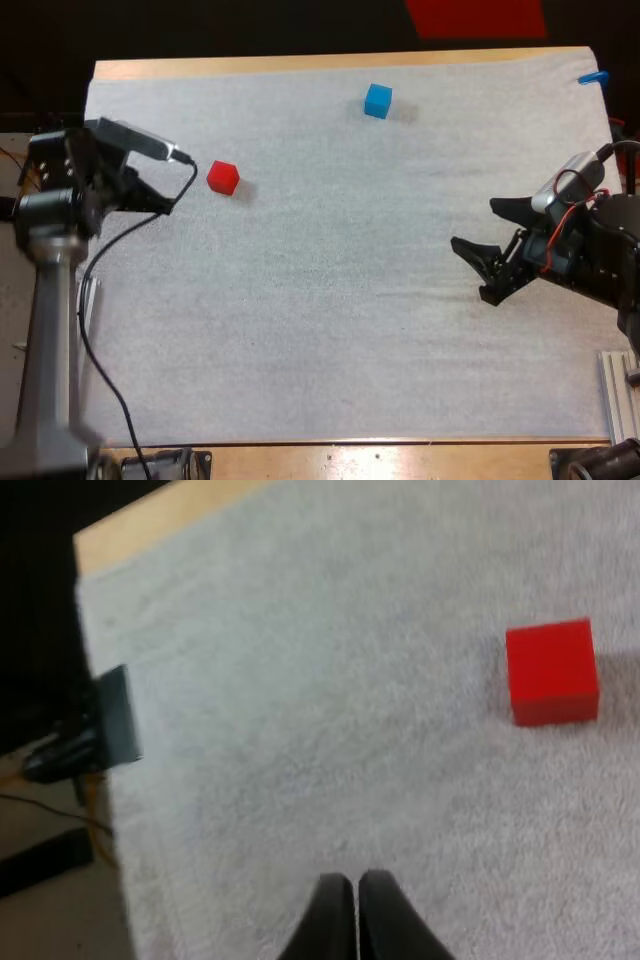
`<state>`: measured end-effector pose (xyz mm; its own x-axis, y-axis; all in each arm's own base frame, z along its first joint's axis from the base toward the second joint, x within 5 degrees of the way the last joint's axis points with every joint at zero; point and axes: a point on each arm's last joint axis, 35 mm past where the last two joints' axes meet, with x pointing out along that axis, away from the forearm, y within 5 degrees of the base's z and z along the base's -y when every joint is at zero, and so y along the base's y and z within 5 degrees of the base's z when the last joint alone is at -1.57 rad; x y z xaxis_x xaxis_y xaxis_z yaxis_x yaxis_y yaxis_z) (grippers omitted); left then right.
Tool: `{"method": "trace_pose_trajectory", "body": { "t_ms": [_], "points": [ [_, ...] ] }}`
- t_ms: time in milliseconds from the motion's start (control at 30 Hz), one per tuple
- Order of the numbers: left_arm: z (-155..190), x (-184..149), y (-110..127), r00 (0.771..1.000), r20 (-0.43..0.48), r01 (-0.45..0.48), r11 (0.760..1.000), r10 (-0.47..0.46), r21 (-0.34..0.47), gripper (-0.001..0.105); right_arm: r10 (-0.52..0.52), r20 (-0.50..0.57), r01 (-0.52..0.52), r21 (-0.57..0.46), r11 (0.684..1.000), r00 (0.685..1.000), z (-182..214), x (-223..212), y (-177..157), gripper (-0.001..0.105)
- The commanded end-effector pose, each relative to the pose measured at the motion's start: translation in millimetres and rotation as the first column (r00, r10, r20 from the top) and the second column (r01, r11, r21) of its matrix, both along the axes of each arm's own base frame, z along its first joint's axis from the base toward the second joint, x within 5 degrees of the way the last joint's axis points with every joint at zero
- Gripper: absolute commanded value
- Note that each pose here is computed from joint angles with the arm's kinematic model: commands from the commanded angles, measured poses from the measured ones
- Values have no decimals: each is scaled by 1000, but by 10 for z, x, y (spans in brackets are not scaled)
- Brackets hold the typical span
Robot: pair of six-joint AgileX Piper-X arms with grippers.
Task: Stack red cube on blue cube
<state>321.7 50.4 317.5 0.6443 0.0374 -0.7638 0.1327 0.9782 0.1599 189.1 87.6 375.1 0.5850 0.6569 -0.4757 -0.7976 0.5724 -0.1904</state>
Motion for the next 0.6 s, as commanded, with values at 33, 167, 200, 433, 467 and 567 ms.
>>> {"method": "trace_pose_trajectory", "body": {
  "t_ms": [33, 167, 200, 433, 467, 567],
  "points": [
    [-137, 197, -6, 998, -54, 37, 999, -39, -26, 0, 15, 27, -15, 2, 1000, 1000, 50, -7, 4, 67],
    [-298, 430, -13, 993, -89, 73, 997, -76, -39, 0, 15, 27, -15, 2, 1000, 1000, 50, -7, 4, 67],
    [-353, 512, -41, 991, -95, 88, 995, -92, -46, 0, 15, 27, -15, 2, 1000, 1000, 50, -7, 4, 67],
    [-653, 996, -204, 984, -144, 109, 994, -107, 8, 0, 15, 27, -15, 2, 1000, 1000, 50, -7, 4, 67],
    [-677, 1035, -204, 983, -146, 110, 994, -108, 7, 0, 15, 27, -15, 2, 1000, 1000, 50, -7, 4, 67],
    [-779, 1193, -216, 981, -155, 114, 993, -112, 4, 0, 13, 22, -13, 5, 1000, 1000, 48, -8, 4, 67]
  ]
}}
